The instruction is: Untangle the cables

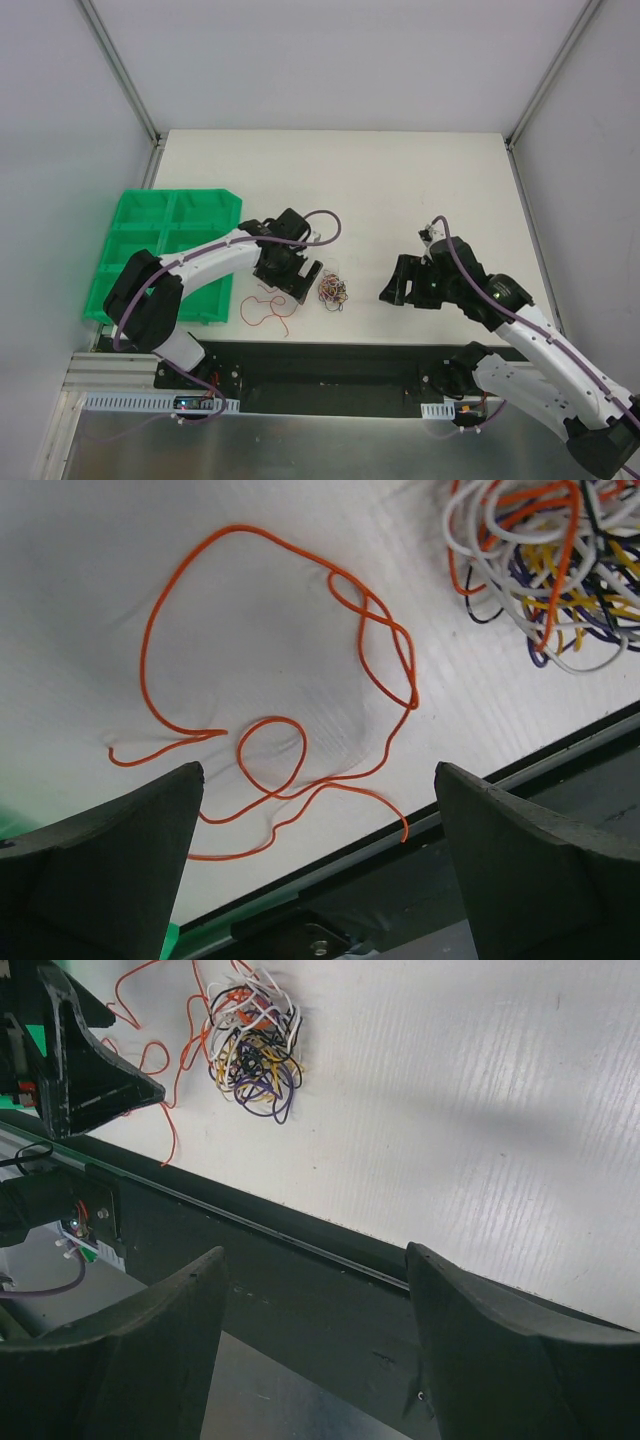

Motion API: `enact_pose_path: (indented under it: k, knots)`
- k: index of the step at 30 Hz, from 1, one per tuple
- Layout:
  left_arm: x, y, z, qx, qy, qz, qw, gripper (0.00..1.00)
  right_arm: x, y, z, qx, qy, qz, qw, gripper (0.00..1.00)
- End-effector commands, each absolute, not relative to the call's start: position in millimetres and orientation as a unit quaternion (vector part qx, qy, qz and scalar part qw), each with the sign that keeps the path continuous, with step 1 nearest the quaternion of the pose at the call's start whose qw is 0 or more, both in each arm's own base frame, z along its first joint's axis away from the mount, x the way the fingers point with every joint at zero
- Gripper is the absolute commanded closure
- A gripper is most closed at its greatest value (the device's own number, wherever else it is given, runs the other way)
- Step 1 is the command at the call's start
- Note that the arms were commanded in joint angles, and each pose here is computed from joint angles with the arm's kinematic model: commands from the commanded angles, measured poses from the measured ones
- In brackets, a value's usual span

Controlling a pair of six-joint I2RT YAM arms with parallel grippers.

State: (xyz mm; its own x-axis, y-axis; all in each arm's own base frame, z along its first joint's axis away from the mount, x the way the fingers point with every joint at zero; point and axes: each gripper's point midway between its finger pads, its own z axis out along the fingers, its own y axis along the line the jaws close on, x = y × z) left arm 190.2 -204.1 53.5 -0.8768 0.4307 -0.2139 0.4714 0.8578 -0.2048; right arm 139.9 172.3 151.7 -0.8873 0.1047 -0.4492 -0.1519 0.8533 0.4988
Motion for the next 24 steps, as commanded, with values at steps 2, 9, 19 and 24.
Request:
enact_pose_path:
  k: [2, 9, 19, 24]
  knots:
    - [189, -213, 57, 0.350, 0.925, -0.091, 0.120, 0.01, 136, 171, 148, -0.010, 0.932, 0.274, 0.235, 0.26]
    - [213, -203, 39, 0.357, 0.924, -0.002, 0.137, 0.01, 140, 176, 153, -0.014, 0.930, 0.281, 0.235, 0.27]
    - [229, -193, 28, 0.337, 0.930, 0.060, 0.137, 0.08, 137, 174, 152, -0.014, 0.931, 0.280, 0.232, 0.26]
    - [241, -175, 39, 0.294, 0.933, 0.116, 0.169, 0.05, 137, 175, 151, -0.016, 0.932, 0.279, 0.230, 0.26]
